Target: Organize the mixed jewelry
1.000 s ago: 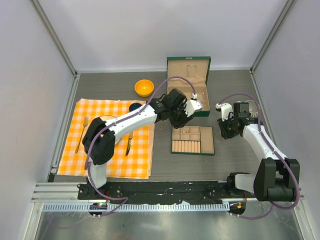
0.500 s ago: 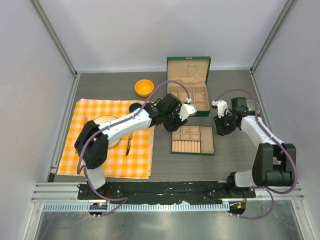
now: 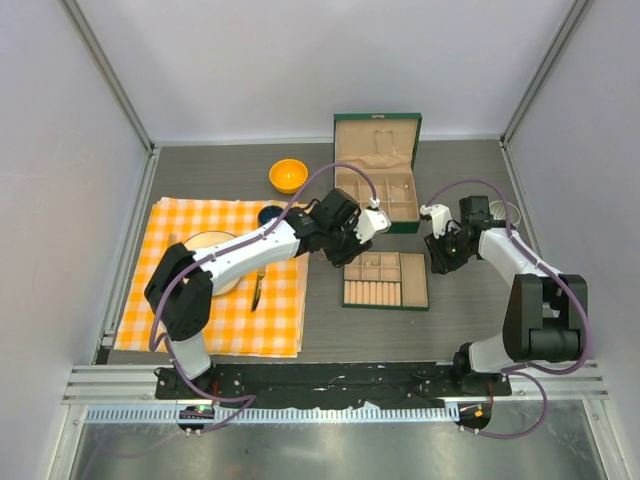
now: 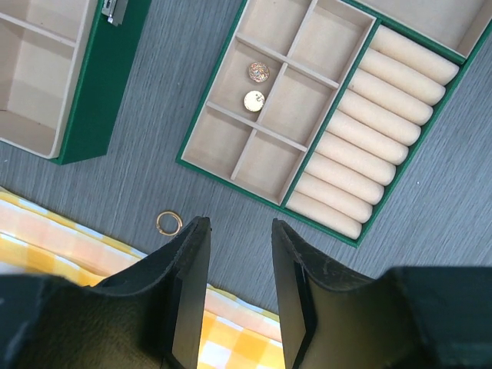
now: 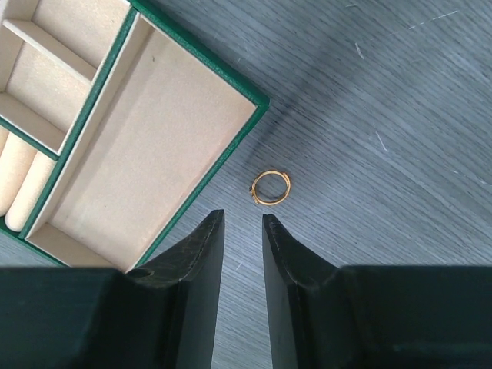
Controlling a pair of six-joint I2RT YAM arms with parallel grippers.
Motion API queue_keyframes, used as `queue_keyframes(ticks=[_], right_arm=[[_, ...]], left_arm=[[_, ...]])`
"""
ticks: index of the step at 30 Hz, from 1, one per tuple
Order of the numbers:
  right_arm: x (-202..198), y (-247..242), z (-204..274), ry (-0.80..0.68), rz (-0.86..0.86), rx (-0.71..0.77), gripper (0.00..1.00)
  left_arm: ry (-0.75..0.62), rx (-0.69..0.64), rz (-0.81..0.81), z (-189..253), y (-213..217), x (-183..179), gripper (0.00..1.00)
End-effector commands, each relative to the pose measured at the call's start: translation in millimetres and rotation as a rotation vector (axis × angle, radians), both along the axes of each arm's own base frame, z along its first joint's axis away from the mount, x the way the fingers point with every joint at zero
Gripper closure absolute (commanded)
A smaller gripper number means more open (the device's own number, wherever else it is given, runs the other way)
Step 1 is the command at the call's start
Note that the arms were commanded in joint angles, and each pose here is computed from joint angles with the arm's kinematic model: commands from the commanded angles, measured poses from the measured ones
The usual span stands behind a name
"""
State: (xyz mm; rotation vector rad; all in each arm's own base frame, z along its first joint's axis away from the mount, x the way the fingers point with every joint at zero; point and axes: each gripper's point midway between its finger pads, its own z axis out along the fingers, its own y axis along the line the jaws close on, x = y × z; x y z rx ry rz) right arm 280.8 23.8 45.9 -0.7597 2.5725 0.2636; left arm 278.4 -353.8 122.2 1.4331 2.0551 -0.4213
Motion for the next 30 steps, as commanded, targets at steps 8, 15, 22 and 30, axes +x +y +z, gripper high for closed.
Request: queue_keyframes(ticks=[8,15,22,30], right_arm=[[23.4,1.2,4.5,-0.046,0.021,0.006,0.68],[25.5,0.8,-0.4,-0.037,0.022,0.004,0.68],[25.6,1.7,-5.6,-0.024,0.026,0.007,0.68],[26.2,3.2,-9.8,-0.012,0.029,0.009,0.68]], left_arm=[[-0.073,-0.042,-0.01,22.8,1.4,3.7,0.58],[-0.073,-0.039,-0.005,21.8,3.4,5.0,0.58],[-0.074,-0.04,0.0,20.4,4.3,7.0,0.58],[-0.071,-0.037,0.004,17.5,6.5,7.8,0.58]])
